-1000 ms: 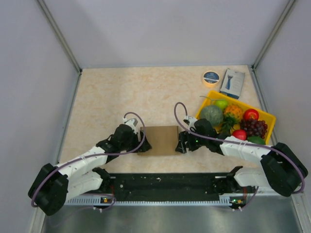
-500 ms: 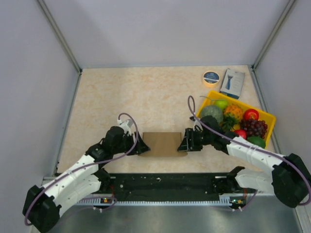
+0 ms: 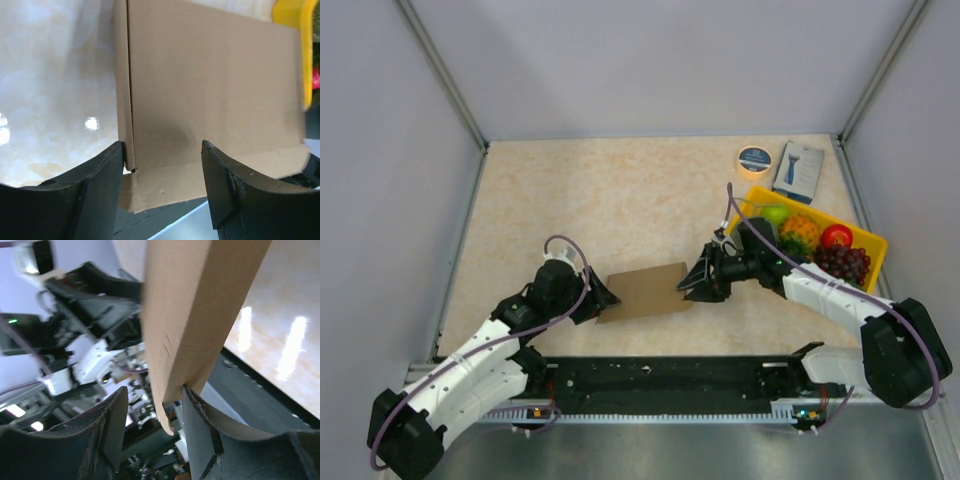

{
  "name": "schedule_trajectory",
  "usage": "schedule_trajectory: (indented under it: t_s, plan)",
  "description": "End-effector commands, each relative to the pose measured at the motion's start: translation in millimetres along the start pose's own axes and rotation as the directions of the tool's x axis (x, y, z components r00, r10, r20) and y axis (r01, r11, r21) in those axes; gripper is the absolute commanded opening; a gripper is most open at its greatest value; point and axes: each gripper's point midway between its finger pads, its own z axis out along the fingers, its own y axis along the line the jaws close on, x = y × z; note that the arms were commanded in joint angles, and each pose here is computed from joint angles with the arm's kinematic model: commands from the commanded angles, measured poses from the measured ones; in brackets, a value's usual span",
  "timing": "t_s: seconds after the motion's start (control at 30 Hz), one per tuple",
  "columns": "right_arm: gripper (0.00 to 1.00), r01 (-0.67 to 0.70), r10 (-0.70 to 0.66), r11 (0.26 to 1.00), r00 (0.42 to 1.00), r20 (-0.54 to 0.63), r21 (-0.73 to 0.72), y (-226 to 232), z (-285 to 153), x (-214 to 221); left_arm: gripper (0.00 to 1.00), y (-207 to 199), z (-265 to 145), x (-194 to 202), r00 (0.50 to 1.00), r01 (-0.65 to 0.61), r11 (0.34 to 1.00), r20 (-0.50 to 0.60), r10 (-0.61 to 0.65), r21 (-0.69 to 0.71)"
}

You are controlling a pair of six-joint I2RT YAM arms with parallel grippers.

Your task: Fold the paper box

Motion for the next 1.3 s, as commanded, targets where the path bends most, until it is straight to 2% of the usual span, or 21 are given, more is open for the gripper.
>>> schedule_trajectory:
  t_s: [0.0, 0.17, 0.23, 0.53, 0.67, 0.9, 1.07, 1.1, 1.13, 1.17, 1.2, 1.23, 1.27]
  plan:
    - [0.46, 0.028, -0.052, 0.963, 0.995, -0.084, -0.266, 71.5, -14.1, -1.8, 0.58, -121.0, -35.6, -22.7, 0.995, 0.104, 0.921, -0.036, -0.097, 0.376]
    - [0.46, -0.045, 0.037, 0.980, 0.998, -0.046, -0.195, 39.8, -10.0, -25.4, 0.58, -130.1, -43.4, -51.7, 0.967, 0.199, 0.895, 0.070, -0.246, 0.400]
    - [0.46, -0.027, 0.021, 0.983, 0.999, -0.035, -0.184, 35.8, -8.9, -28.4, 0.58, -139.0, -50.8, -62.5, 0.953, 0.213, 0.874, 0.102, -0.284, 0.438]
    - [0.45, 0.013, -0.015, 0.996, 1.000, -0.015, -0.092, 20.9, -5.0, -34.5, 0.58, -154.1, -56.3, -76.0, 0.926, 0.280, 0.835, 0.097, -0.365, 0.473]
    - [0.44, 0.002, -0.003, 0.997, 1.000, -0.019, -0.073, 14.2, -1.1, -38.9, 0.58, -145.6, -48.0, -83.7, 0.916, 0.277, 0.855, 0.148, -0.372, 0.439]
    - [0.44, 0.098, -0.100, 0.995, 0.992, 0.082, 0.018, 6.3, -0.5, -61.2, 0.58, -118.1, -21.2, -67.5, 0.951, 0.203, 0.912, 0.148, -0.270, 0.357]
    - [0.45, 0.233, -0.252, 0.963, 0.957, 0.142, 0.134, -4.8, -2.0, -83.3, 0.61, -76.8, -14.8, -51.4, 0.965, 0.147, 0.959, 0.177, -0.193, 0.244]
    - [0.46, 0.249, -0.274, 0.954, 0.950, 0.151, 0.166, -9.2, -2.7, -87.7, 0.64, -65.3, -13.3, -51.4, 0.967, 0.106, 0.972, 0.208, -0.150, 0.210]
    - [0.49, 0.320, -0.348, 0.930, 0.926, 0.146, 0.181, -9.0, -2.9, -92.5, 0.65, -52.5, -11.7, -50.1, 0.966, 0.089, 0.982, 0.227, -0.126, 0.170]
    - [0.51, 0.334, -0.366, 0.919, 0.920, 0.139, 0.210, -15.8, -1.3, -96.6, 0.67, -29.2, -12.4, -41.6, 0.969, 0.087, 0.992, 0.222, -0.105, 0.086]
    - [0.54, 0.335, -0.382, 0.900, 0.914, 0.135, 0.277, -27.1, -5.0, -100.9, 0.71, -13.4, -13.6, -46.1, 0.963, 0.044, 0.999, 0.266, -0.048, 0.019]
    - [0.58, 0.397, -0.451, 0.861, 0.885, 0.118, 0.316, -30.4, -7.4, -105.5, 0.72, -2.7, -16.4, -49.5, 0.954, 0.023, 0.999, 0.298, -0.015, -0.023]
    - [0.62, 0.405, -0.467, 0.842, 0.878, 0.104, 0.356, -37.8, -9.8, -107.1, 0.72, 11.0, -17.8, -44.2, 0.960, 0.005, 0.997, 0.281, 0.019, -0.083]
